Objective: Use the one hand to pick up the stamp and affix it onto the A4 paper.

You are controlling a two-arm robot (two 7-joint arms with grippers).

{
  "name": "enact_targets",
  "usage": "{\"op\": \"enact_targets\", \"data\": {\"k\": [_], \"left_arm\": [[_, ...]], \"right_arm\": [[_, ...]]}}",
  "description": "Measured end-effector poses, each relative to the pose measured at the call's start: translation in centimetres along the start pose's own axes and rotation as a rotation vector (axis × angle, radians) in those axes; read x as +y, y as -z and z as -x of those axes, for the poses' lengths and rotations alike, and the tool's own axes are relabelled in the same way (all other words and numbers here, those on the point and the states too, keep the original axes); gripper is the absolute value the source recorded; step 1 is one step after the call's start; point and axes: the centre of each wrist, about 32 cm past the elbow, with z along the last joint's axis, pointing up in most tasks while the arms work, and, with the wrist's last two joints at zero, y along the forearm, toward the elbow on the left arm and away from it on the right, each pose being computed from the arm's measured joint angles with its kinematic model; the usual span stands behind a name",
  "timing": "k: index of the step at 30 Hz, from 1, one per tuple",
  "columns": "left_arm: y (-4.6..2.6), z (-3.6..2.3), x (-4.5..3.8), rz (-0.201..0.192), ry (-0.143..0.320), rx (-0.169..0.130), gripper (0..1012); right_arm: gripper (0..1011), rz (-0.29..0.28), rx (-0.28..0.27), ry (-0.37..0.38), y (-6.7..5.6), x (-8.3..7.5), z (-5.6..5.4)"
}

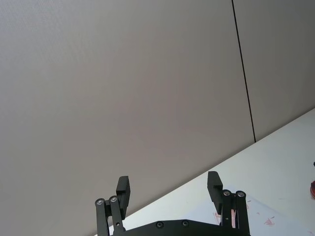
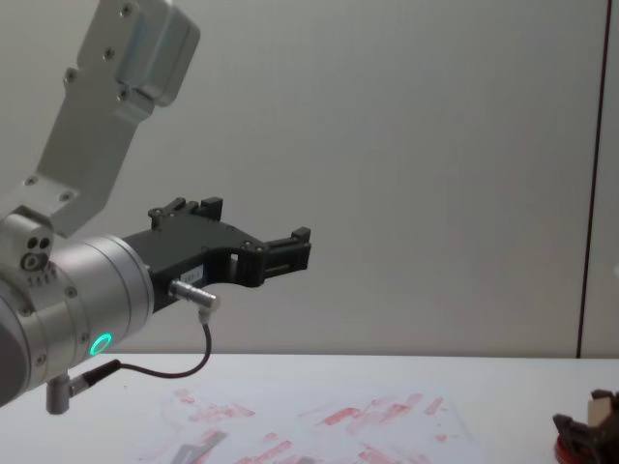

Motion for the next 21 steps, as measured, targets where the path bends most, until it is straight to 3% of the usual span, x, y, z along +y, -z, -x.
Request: {"op": "enact_targets", "data": {"k": [7,21], "left_arm": [[0.00,0.00,0.00,0.000,0.000,0.000,1003],[0.00,0.00,0.00,0.000,0.000,0.000,1003]], "right_arm": [[479,-0.064,0.025,0.007,-0.6,0.0,0.0],[480,-0.280,0.115,-0.027,-3.5,0.4,0.2]]}}
